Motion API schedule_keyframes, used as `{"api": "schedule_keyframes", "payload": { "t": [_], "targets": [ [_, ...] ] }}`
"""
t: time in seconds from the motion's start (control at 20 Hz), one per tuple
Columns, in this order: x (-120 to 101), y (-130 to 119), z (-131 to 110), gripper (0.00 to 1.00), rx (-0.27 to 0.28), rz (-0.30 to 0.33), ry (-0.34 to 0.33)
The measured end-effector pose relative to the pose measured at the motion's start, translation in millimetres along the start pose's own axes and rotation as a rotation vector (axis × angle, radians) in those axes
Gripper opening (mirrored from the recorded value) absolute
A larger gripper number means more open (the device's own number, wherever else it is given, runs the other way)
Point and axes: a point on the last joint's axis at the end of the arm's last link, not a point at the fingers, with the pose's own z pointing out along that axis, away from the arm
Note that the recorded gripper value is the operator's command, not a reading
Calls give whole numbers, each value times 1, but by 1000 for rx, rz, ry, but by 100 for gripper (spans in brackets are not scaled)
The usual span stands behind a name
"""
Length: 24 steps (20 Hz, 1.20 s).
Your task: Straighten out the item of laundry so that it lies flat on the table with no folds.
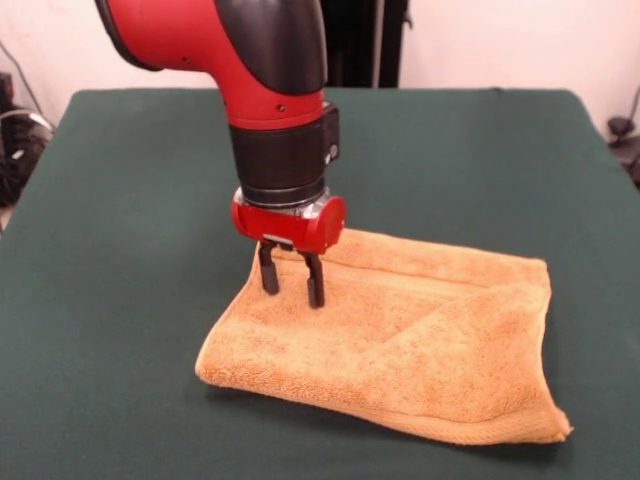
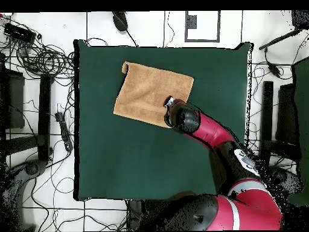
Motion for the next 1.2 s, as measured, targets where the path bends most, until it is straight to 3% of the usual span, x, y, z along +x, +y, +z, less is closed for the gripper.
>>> {"api": "schedule_keyframes", "payload": {
  "t": [0.55,1.2],
  "targets": [
    [9,-7,-5,100,5,45,27],
    [53,-22,-17,100,25,67,117]
  ]
}}
